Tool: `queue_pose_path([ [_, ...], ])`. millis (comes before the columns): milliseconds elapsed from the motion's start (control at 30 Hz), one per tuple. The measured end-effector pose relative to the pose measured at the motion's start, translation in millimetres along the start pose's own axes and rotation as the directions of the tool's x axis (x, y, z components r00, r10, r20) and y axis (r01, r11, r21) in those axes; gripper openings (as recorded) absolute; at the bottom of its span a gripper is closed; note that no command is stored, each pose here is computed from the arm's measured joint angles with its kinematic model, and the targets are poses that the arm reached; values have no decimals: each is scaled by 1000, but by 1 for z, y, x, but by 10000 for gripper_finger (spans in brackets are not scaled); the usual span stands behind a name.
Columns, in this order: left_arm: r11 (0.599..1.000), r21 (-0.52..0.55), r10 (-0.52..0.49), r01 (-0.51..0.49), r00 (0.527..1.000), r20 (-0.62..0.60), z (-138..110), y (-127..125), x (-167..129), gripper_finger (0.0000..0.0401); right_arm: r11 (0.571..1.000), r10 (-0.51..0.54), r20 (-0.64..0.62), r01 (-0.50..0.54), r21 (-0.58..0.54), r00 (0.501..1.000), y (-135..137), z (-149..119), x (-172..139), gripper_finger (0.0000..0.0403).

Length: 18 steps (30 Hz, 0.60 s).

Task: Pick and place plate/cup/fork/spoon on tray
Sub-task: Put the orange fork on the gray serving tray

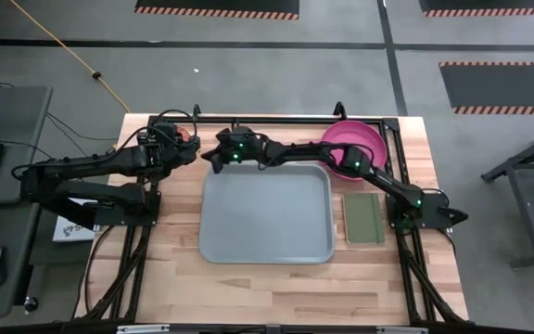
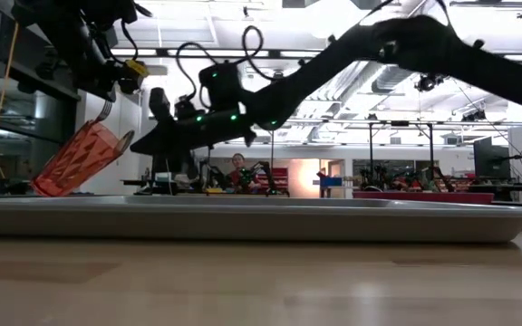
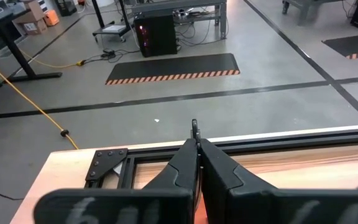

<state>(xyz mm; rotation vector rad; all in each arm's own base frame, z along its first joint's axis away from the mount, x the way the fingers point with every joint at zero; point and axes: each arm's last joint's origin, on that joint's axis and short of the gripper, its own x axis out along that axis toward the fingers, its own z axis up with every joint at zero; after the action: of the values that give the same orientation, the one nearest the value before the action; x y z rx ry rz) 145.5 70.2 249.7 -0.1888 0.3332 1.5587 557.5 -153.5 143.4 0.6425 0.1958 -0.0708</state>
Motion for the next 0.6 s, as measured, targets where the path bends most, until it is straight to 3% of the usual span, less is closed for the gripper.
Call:
queue_pose_path([
  [233, 1000, 1, -5, 5, 1000, -5, 0, 0, 0, 0, 998, -38, 19, 37, 53, 999, -11, 5, 11, 0],
  [367, 1000, 0, -5, 5, 1000, -5, 0, 0, 0, 0, 991, -122, 91, 115, 72, 988, -15, 10, 10, 1],
  [600, 1000, -4, -20, 20, 1000, -18, 0, -1, 0, 0, 983, -181, 137, 177, 41, 974, -18, 12, 9, 0],
])
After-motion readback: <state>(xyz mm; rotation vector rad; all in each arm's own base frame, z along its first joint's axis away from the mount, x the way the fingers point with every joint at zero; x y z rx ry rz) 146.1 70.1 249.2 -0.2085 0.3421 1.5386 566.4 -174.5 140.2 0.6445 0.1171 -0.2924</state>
